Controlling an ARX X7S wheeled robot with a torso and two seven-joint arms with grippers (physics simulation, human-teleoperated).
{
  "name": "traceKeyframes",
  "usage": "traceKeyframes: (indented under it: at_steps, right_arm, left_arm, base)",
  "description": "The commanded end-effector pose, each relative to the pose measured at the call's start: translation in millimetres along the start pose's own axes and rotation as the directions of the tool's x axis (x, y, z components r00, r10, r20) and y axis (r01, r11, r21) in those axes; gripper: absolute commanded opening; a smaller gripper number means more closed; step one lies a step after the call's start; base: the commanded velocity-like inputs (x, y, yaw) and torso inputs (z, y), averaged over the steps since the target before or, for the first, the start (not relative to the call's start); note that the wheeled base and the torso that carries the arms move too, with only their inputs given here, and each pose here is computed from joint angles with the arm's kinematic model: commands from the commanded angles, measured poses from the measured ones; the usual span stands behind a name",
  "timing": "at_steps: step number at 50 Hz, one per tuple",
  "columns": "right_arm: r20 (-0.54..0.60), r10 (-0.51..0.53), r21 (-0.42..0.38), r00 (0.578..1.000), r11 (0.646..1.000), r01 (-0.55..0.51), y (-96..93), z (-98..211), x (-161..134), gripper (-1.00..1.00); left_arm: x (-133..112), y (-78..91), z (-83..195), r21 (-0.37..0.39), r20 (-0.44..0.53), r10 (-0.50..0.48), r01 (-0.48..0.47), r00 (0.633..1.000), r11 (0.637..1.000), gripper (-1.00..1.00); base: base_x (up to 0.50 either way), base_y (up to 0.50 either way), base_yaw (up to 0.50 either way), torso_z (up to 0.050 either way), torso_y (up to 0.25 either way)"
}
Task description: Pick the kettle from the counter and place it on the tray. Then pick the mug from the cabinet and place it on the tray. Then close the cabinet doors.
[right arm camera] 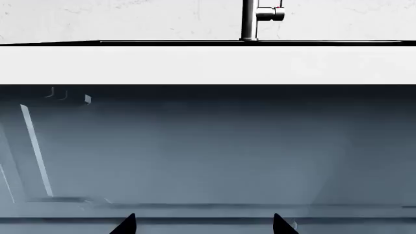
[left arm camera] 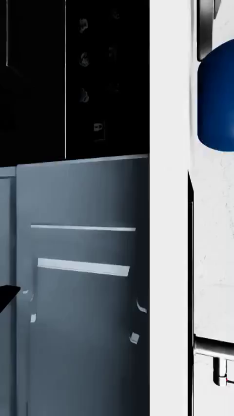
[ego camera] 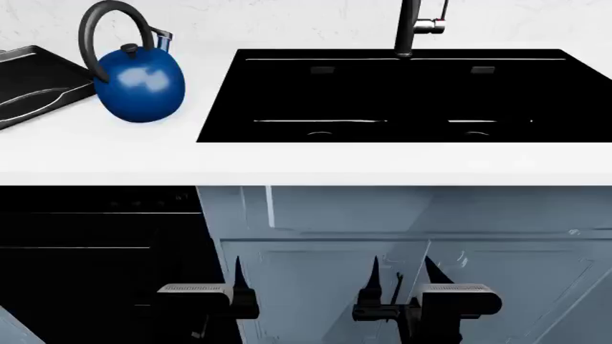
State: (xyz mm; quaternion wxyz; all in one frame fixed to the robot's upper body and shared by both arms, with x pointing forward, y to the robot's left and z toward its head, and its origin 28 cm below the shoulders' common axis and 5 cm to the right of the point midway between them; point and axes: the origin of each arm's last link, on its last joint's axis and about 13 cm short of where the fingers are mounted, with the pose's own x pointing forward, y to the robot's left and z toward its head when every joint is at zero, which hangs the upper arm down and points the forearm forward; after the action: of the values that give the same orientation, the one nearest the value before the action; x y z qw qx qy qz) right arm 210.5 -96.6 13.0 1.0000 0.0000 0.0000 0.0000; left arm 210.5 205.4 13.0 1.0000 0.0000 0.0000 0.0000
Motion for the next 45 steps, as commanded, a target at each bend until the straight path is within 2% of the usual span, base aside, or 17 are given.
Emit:
traceKeyframes:
  at_steps: [1,5,11,15,18,24,29,34,38,41,45]
  right_arm:
    - [-0.003,-0.006,-0.003,1.0,1.0,0.006,0.0,-0.4,1.0,1.0]
    - [-0.01,-0.021,0.0,1.0,1.0,0.021,-0.8,-0.2,4.2,1.0]
    - [0.012,-0.03,0.006,0.999,1.0,0.029,-1.8,8.0,3.3,1.0]
    - [0.037,-0.035,0.005,0.999,0.999,0.035,-2.5,15.9,1.0,1.0]
    - [0.059,-0.031,0.003,0.998,1.0,0.031,-2.2,23.4,-2.1,1.0]
    - [0.095,-0.033,0.012,0.995,0.999,0.032,-2.8,35.9,-6.7,1.0]
    - [0.113,-0.031,0.011,0.993,0.999,0.03,-2.5,42.5,-8.9,1.0]
    - [0.132,-0.028,0.015,0.991,1.0,0.027,-1.7,49.9,-11.4,1.0]
    - [0.143,-0.023,0.018,0.989,1.0,0.02,-0.7,56.8,-13.7,1.0]
    - [0.156,-0.021,0.02,0.987,1.0,0.018,-1.4,63.5,-16.4,1.0]
    - [0.173,-0.022,0.02,0.985,1.0,0.019,-3.0,71.9,-19.6,1.0]
  left_arm:
    - [0.3,0.0,0.4,-0.003,-0.001,-0.001,0.001,1.0,1.0,1.0]
    - [5.7,2.2,0.3,0.001,-0.014,0.037,-0.037,0.999,0.999,1.0]
    - [7.5,2.9,8.2,-0.018,0.002,0.039,-0.039,0.999,0.999,1.0]
    - [11.3,6.9,29.3,-0.036,0.064,0.048,-0.046,0.997,0.998,1.0]
    - [16.9,10.6,56.2,-0.033,0.128,0.054,-0.05,0.99,0.998,1.0]
    - [27.5,16.4,130.2,-0.006,0.28,0.054,-0.054,0.959,0.999,1.0]
    - [34.8,21.0,193.1,0.056,0.398,0.059,-0.089,0.916,0.994,1.0]
    - [43.9,20.9,285.8,0.048,0.486,0.057,-0.092,0.872,0.995,1.0]
    - [44.8,15.4,360.3,0.053,0.564,0.058,-0.105,0.824,0.993,1.0]
    - [43.6,9.7,420.3,0.028,0.587,0.06,-0.094,0.807,0.995,1.0]
    - [41.2,3.7,481.2,0.012,0.619,0.081,-0.113,0.781,0.994,1.0]
  base:
    - [0.0,0.0,0.0,0.0,0.0]
    - [0.0,0.0,0.0,0.0,0.0]
    - [0.0,0.0,0.0,0.0,0.0]
    - [0.0,0.0,0.0,0.047,0.002]
    - [0.0,0.0,0.0,0.05,0.005]
    - [0.0,0.0,0.0,0.05,0.005]
    - [0.0,0.0,0.0,0.05,0.005]
    - [0.0,0.0,0.0,0.05,0.005]
    - [0.0,0.0,0.0,0.05,0.005]
    - [0.0,0.0,0.0,0.05,0.005]
    - [0.0,0.0,0.0,0.05,0.004]
